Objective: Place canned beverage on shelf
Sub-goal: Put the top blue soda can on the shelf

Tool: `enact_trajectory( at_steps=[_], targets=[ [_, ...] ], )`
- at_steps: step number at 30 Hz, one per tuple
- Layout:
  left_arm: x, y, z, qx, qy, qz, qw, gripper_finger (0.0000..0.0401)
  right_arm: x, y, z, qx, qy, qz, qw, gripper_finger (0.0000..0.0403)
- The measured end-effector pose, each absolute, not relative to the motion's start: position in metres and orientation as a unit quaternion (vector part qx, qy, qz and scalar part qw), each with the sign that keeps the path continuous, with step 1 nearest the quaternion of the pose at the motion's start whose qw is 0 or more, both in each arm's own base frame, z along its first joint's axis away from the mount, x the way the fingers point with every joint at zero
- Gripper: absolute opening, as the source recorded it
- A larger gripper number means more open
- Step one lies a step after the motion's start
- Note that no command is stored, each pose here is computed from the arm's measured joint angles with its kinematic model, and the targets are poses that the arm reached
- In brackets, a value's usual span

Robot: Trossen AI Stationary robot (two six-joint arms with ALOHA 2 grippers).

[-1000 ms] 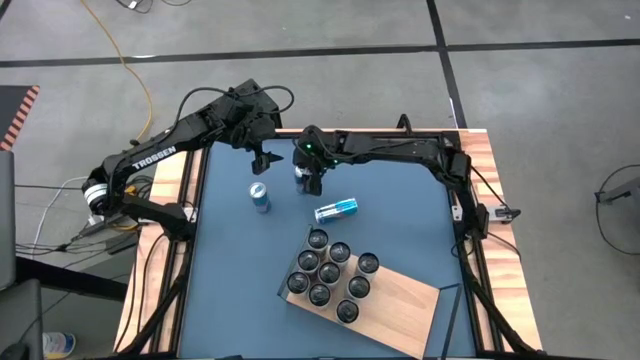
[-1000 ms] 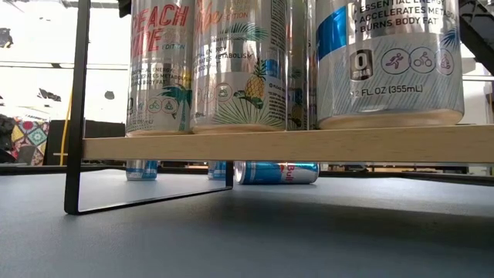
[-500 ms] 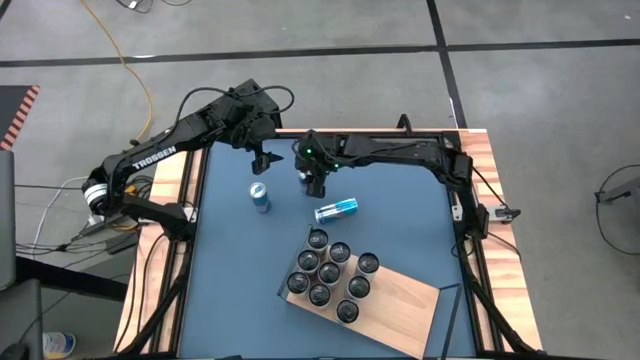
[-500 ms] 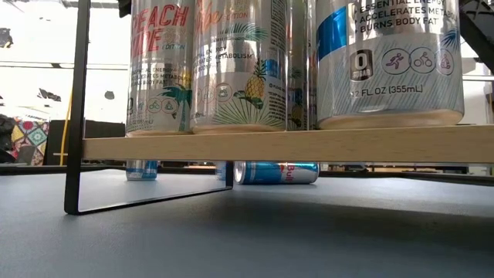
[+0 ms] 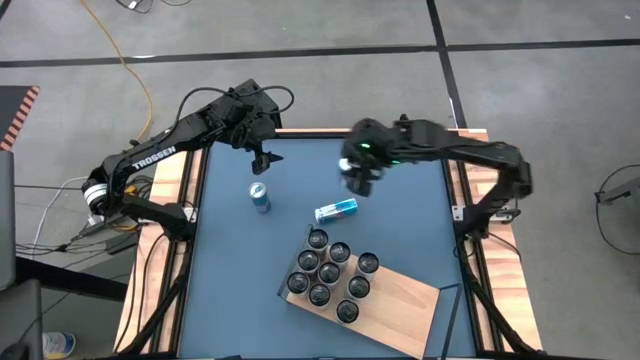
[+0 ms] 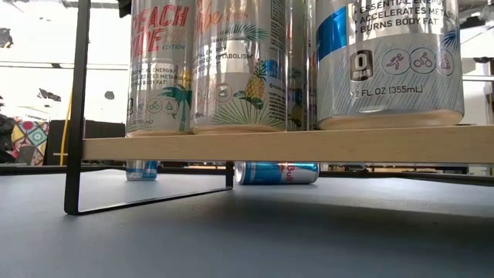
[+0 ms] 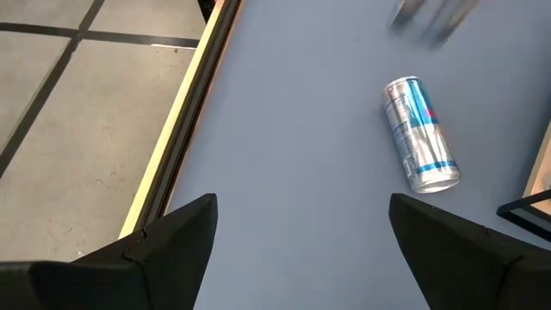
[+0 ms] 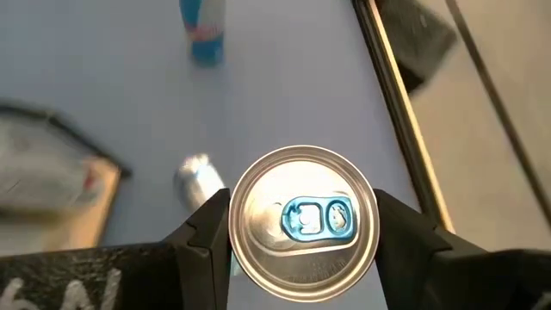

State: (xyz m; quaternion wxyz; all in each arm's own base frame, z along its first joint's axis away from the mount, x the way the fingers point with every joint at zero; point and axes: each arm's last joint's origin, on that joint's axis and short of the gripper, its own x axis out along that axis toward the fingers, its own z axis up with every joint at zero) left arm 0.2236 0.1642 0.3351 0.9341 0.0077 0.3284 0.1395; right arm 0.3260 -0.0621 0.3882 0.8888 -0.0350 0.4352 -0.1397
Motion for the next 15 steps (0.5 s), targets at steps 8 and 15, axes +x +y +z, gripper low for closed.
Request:
enact_trajectory(
  at_steps=[8,15],
  targets=[
    [0.224,0.164,0.335,0.007,0.328,0.140,0.934,0.0330,0.248,-0.007,0.414,0.031,0.494,-0.241,0.835,0.0196],
    [0.224,0.164,0.335,-0.004,0.325,0.144,0.935,0.0330,0.218,0.047,0.413,0.111,0.482,-0.243,0.834,0.0196]
  ],
)
